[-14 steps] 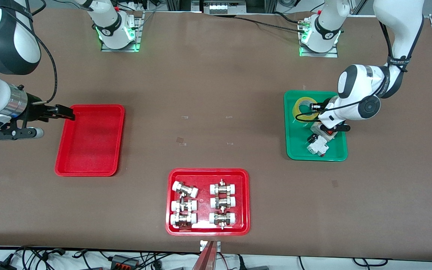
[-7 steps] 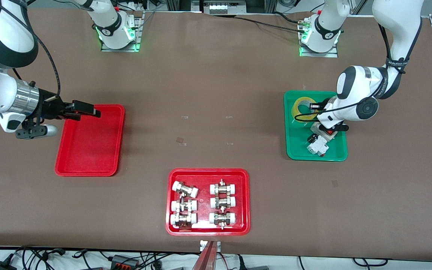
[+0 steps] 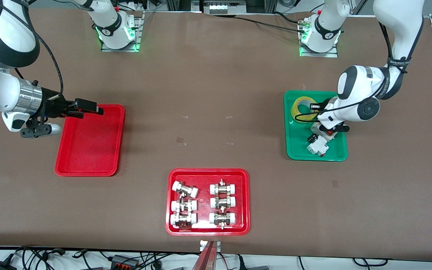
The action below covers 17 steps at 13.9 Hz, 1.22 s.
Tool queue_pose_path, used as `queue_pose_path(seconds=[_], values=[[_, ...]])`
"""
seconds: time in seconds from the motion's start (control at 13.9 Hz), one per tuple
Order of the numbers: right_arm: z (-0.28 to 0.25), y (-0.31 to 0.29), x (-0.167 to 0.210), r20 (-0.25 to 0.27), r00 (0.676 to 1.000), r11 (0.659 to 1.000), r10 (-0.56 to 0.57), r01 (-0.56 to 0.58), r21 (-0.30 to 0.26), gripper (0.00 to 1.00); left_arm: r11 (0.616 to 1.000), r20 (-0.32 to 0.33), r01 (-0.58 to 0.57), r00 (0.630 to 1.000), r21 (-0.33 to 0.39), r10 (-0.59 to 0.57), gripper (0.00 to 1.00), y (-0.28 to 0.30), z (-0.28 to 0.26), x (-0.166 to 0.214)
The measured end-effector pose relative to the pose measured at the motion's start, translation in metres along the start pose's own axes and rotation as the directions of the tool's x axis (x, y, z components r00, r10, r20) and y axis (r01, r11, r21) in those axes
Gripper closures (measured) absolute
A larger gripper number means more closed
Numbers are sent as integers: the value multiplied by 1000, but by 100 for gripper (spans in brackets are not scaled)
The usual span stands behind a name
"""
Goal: Left arm passes tape to right arm into tray
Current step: 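Lower the left gripper onto the yellow tape while the right gripper approaches, then lift the tape with the left gripper toward the right gripper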
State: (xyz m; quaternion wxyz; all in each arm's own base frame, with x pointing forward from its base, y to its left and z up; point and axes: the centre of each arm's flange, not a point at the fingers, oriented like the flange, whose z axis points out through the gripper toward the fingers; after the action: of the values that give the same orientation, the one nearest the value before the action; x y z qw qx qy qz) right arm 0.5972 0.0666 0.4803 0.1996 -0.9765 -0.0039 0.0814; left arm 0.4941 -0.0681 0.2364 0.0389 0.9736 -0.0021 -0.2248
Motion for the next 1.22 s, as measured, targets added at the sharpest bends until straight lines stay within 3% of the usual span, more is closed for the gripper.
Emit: queue_pose_path(seconds=[0.22,0.5,0.72,1.0,1.22], values=[[1,4,1,3,1000,1000,7,-7,1,0,1000,-4,-10,1000,-22,10,80,16,-68,-2],[7,3,3,13,1000,1000,12,-13,22,0,979,6,62,998,-197,-62,80,60,-122,-15],[14,-5,8,22,999,989,35,-37,141,0,941,27,153,988,-303,-152,80,137,-154,-31],[29,-13,16,46,997,955,61,-71,289,0,855,36,216,974,-472,-226,80,221,-202,-56],[21,-30,19,10,1000,929,0,-4,369,0,776,10,239,958,-583,-287,80,281,-219,-76]])
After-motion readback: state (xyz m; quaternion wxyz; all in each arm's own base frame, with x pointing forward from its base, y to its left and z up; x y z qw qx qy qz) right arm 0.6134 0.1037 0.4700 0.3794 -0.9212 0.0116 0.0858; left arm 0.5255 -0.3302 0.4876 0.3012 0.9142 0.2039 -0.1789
